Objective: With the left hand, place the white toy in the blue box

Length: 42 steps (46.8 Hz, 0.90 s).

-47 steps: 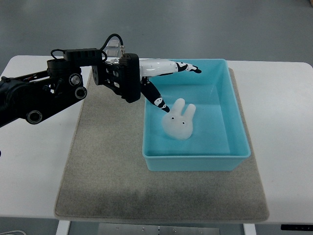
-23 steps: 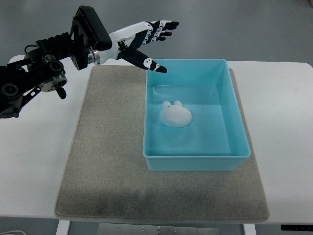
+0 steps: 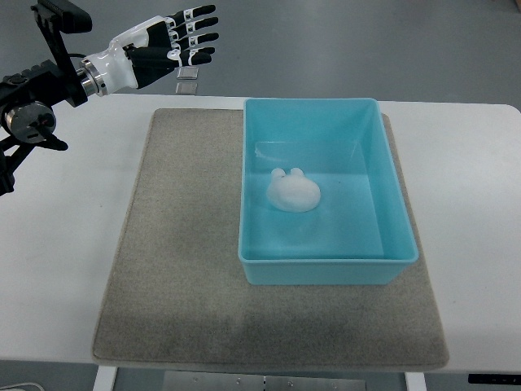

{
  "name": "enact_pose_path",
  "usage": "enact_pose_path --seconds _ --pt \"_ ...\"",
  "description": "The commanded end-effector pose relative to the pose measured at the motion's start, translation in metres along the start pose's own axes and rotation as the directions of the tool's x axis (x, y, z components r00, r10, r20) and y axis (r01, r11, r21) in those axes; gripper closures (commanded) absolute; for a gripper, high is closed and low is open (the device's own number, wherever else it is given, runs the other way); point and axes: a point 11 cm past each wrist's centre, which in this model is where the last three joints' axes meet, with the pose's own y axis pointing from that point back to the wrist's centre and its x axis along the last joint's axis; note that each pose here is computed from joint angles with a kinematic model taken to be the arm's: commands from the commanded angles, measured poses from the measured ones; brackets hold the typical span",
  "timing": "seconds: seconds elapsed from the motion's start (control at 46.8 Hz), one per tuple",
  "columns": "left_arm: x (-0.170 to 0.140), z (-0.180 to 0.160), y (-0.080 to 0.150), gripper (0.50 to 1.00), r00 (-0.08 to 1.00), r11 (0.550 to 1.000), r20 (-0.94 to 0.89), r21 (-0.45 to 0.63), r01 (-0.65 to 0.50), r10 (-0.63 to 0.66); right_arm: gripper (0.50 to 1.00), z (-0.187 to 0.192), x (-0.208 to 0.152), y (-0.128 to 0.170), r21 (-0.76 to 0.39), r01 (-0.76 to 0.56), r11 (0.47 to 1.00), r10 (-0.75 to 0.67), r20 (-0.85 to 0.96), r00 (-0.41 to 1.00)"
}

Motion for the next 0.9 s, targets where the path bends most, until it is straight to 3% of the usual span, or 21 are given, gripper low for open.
enact_pose_path --seconds 0.0,0.385,0.877 --pt "0.008 -0.001 0.004 0.504 0.998 0.999 -0.059 0.000 -0.032 0.032 0.564 0.000 0.000 0.000 0.000 0.000 1.000 0.000 -0.001 1.000" --pt "0.027 -0.026 0.023 0.504 0.922 0.993 -0.369 0.048 -0.106 0.116 0.564 0.000 0.000 0.000 0.000 0.000 1.000 0.000 0.001 1.000" --pt "0.037 -0.040 0.039 0.504 0.887 0.989 -0.438 0.043 -0.142 0.147 0.564 0.000 0.000 0.000 0.000 0.000 1.000 0.000 -0.001 1.000"
